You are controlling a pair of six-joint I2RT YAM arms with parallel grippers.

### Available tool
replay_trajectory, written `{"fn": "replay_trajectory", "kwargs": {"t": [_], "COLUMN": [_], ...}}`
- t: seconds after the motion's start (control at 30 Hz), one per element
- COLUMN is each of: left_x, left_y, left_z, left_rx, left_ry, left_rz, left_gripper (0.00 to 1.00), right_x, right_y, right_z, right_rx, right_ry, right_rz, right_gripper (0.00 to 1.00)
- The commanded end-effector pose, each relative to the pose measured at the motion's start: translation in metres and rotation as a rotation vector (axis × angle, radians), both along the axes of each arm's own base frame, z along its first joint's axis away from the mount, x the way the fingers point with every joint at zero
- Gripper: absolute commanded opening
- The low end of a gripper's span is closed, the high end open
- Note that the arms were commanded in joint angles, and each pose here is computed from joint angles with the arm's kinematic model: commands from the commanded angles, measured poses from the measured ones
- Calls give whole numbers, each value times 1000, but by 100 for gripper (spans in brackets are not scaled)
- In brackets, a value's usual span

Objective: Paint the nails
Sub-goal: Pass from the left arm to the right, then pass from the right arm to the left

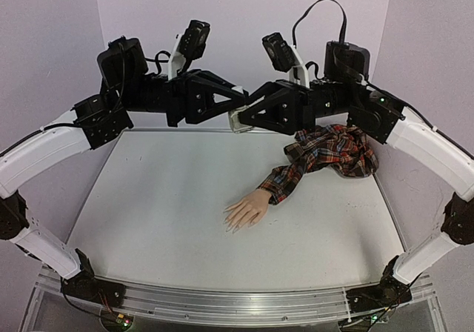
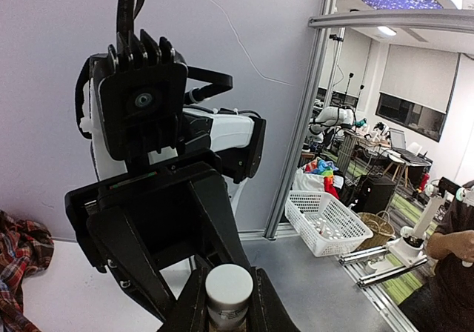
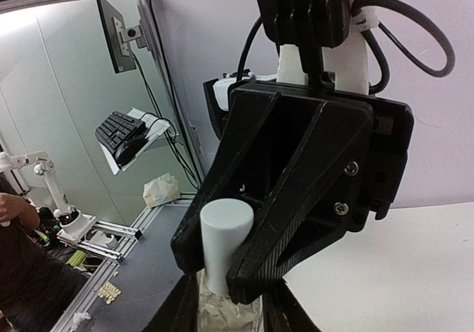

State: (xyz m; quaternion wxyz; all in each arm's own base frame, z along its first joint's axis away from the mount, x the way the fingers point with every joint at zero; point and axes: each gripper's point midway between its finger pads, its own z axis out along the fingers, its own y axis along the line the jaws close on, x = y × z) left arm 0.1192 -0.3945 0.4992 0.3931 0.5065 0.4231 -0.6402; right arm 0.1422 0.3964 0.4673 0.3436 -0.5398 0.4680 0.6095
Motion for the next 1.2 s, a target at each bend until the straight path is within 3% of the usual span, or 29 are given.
{"fn": "replay_trajectory", "kwargs": {"t": [0.0, 0.13, 0.23, 0.27, 0.5, 0.53, 0.77, 0.97, 1.17], "left_x": [-5, -2, 6, 12, 41, 43, 53, 55, 51], "left_y": [3, 2, 2, 1, 16, 20, 29, 11, 3], "left_z": [20, 21, 23, 23, 6, 4, -3, -25, -35], "left_rx": [-57, -54, -52, -44, 73, 91, 190, 309, 350], "left_ry": [-45, -37, -14, 8, 150, 165, 233, 271, 279], "left_rz": [-11, 6, 61, 97, 345, 374, 465, 412, 360], "left_gripper": [0, 0, 0, 3, 84, 86, 77, 61, 56], "right_x": [-8, -9, -9, -8, 13, 17, 37, 48, 54], "right_y": [-1, -1, -1, -1, -7, -7, -8, -3, -2], "right_z": [21, 23, 20, 18, -4, -9, -38, -42, -44], "right_rx": [64, 67, 63, 61, 15, -2, -117, -159, -169], "right_ry": [-50, -51, -48, -49, -50, -51, -100, -130, -148], "right_rz": [35, 46, 46, 35, -146, -175, -295, -329, -350], "right_gripper": [32, 18, 1, 0, 0, 0, 0, 0, 0]}}
